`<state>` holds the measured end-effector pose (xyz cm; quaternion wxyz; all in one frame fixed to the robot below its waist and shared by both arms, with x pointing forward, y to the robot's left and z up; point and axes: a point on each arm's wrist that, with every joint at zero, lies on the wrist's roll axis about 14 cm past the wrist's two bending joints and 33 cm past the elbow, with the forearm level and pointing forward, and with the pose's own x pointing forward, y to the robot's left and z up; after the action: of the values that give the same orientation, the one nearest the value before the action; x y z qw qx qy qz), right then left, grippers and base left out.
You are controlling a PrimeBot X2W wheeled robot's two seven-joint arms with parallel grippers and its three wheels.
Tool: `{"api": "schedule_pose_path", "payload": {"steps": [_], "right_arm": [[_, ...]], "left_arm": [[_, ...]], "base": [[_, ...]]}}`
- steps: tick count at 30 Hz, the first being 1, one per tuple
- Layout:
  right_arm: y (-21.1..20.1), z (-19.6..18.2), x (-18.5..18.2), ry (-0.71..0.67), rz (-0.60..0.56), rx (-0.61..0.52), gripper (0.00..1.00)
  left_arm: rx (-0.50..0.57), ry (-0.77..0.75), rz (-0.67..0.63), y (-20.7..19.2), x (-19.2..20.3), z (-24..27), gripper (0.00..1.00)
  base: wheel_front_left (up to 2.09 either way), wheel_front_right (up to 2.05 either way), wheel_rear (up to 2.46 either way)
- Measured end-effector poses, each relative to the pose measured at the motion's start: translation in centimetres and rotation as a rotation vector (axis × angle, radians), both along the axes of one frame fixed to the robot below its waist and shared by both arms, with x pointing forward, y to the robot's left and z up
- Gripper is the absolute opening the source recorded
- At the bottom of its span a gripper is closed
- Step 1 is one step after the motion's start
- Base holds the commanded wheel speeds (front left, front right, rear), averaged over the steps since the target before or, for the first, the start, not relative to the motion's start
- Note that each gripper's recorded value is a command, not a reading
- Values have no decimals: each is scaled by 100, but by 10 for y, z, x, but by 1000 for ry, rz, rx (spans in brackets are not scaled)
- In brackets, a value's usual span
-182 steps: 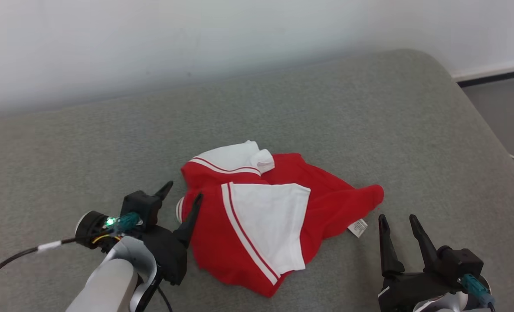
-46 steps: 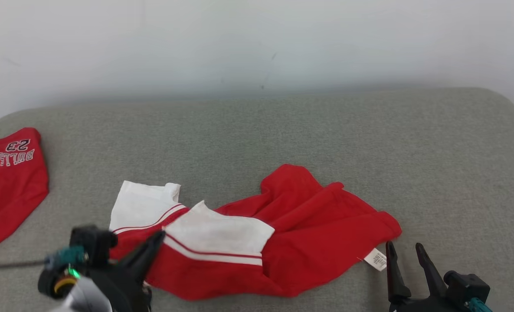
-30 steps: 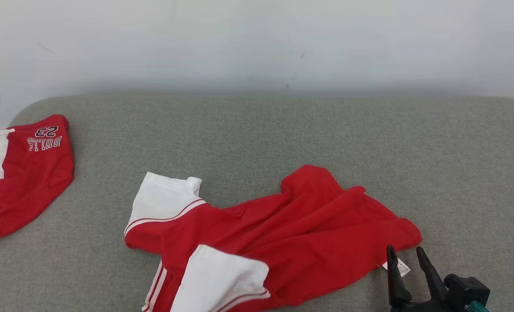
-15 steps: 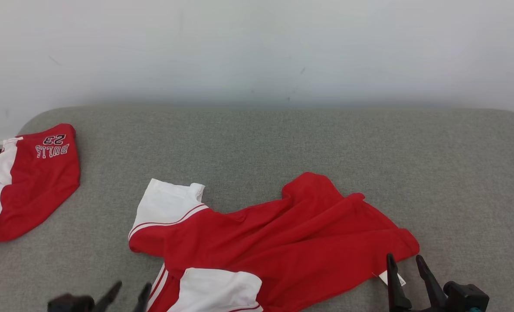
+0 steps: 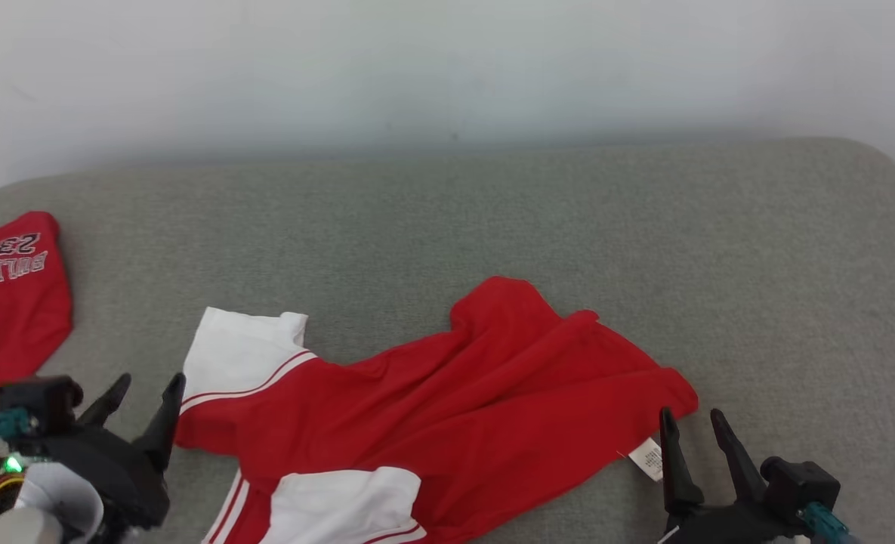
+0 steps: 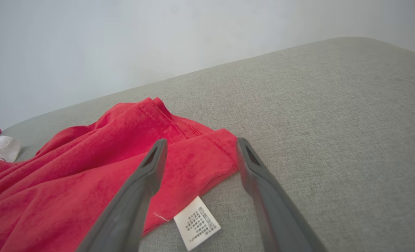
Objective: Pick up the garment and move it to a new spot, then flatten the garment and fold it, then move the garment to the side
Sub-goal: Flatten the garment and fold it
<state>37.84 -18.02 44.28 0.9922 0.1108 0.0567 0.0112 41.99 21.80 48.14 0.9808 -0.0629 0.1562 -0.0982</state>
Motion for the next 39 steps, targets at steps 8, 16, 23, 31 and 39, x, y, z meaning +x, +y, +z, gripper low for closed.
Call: {"api": "schedule_pose_path", "payload": {"steps": [8, 16, 23, 31, 39], "right_arm": [[-19, -11, -5, 36, -60, 4, 100], [-34, -16, -11, 55, -105, -3, 100], [-39, -16, -12, 57, -117, -7, 100], [-40, -16, -6, 52, -116, -20, 100], [-43, -15, -2, 48, -122, -30, 100]], "left_arm": [[-9, 221, -48, -13, 27, -39, 100], [76, 398, -53, -10, 29, -82, 100], [105, 414, -75, -11, 31, -91, 0], [86, 57, -132, -40, 96, -11, 0], [105, -190, -210, -80, 151, 72, 0]], "base": [[0, 0, 0], [0, 0, 0], [0, 0, 0], [0, 0, 0], [0, 0, 0]]}}
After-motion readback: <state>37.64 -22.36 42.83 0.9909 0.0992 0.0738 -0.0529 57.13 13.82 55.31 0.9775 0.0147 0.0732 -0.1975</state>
